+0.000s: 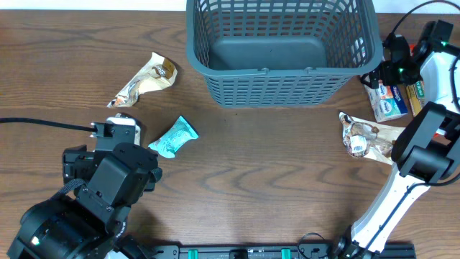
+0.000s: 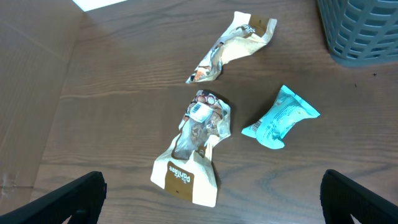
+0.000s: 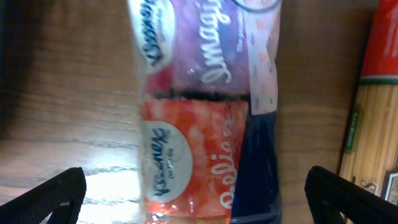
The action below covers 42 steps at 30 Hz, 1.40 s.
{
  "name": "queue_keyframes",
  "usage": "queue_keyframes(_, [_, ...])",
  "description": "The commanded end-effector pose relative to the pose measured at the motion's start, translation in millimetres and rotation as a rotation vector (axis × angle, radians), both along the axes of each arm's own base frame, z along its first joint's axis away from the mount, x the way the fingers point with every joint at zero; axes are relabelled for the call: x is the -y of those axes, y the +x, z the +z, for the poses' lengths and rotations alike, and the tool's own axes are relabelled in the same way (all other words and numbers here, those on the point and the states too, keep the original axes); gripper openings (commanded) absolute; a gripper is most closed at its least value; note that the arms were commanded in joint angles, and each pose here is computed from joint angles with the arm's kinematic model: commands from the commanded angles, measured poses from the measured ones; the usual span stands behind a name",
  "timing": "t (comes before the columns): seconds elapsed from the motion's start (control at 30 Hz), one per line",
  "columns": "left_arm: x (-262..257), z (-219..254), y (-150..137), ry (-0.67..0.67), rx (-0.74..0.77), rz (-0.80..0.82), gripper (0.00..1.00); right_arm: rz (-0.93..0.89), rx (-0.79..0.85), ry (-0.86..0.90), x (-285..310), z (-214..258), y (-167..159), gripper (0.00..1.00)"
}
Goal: Pack container
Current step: 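Lift the tissue packs with right gripper toward the basket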
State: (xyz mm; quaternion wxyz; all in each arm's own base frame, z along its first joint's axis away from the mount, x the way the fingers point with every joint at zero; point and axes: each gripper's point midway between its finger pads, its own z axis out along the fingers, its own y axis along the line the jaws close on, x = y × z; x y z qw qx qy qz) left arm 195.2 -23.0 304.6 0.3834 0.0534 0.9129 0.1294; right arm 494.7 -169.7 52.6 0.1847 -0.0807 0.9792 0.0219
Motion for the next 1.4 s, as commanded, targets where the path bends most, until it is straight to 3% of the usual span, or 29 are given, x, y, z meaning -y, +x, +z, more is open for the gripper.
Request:
queue_keyframes(0.0, [-3, 7, 1, 0.009, 0.017, 0.003, 0.99, -0.027, -0.042, -0.022, 4, -12, -4, 0.99])
queue_keyframes(1.13, [-6, 4, -3, 0.026, -0.003, 0.003, 0.99, -0.036, -0.142, 0.01, -2, -41, -23, 0.99])
queue_keyframes(1.37, [-6, 4, -3, 0.026, -0.003, 0.003, 0.99, -0.05, -0.146, 0.015, -2, -43, -23, 0.95])
